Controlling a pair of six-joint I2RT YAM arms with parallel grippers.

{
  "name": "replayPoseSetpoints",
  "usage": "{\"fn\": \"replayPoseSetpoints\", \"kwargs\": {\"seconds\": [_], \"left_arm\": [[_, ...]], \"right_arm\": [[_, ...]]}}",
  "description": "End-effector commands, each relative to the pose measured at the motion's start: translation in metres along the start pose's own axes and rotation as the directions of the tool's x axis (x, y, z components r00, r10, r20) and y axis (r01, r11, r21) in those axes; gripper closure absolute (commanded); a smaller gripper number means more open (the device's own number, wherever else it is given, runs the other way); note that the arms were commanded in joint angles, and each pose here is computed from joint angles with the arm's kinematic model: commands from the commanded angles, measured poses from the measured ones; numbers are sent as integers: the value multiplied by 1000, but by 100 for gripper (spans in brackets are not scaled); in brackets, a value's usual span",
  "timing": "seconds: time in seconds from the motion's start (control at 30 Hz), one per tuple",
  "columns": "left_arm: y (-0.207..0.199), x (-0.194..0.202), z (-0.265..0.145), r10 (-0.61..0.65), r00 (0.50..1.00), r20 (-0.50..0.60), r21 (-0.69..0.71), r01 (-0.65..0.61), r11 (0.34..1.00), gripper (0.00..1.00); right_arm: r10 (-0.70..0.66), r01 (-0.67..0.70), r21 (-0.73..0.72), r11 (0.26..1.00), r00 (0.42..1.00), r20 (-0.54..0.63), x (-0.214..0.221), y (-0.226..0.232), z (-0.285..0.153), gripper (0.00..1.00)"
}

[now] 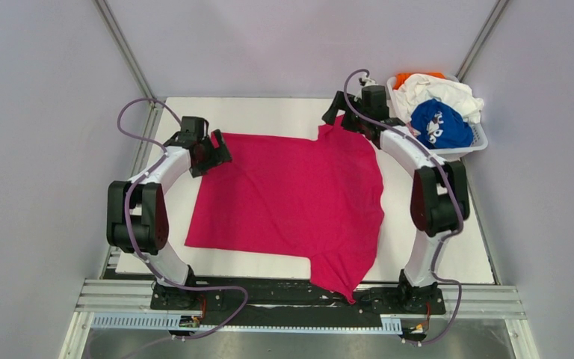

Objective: Fold and stack the t-shirts
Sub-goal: Flatten out the tshirt

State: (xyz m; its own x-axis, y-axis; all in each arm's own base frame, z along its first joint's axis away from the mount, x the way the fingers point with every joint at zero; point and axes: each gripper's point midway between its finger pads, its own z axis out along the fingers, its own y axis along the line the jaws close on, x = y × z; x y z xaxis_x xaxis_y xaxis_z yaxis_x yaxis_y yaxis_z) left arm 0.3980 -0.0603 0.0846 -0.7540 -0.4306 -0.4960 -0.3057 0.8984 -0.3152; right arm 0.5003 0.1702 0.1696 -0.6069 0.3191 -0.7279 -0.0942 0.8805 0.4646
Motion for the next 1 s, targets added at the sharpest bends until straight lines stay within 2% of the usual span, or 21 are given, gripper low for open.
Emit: {"fn": "replayPoseSetpoints", "kwargs": {"seconds": [0.0,0.1,0.2,0.33,0.6,0.8,0.97], "left_arm": [[-11,5,-6,1,1000,7,75,-1,997,0],[-7,13,2,0,1000,-16,74,1,997,0],[-4,15,9,-3,1000,-16,56,3,998,0],[5,16,21,-15,1000,-18,11,15,1000,0],[18,19,43,-40,998,-53,-73,36,997,0],[22,15,56,-58,996,-64,-110,50,993,0],[28,4,73,-98,993,-66,-149,87,985,0]], "right_arm": [[83,-62,185,981,990,-110,60,-43,-39,0],[105,-63,245,967,981,-164,91,-65,-55,0],[104,-53,268,962,978,-181,96,-81,-55,0],[91,-30,297,954,977,-193,92,-104,-36,0],[180,-68,381,922,947,-265,112,-147,-3,0],[201,-67,421,905,938,-283,106,-170,25,0],[230,-97,439,893,937,-262,84,-187,51,0]]}}
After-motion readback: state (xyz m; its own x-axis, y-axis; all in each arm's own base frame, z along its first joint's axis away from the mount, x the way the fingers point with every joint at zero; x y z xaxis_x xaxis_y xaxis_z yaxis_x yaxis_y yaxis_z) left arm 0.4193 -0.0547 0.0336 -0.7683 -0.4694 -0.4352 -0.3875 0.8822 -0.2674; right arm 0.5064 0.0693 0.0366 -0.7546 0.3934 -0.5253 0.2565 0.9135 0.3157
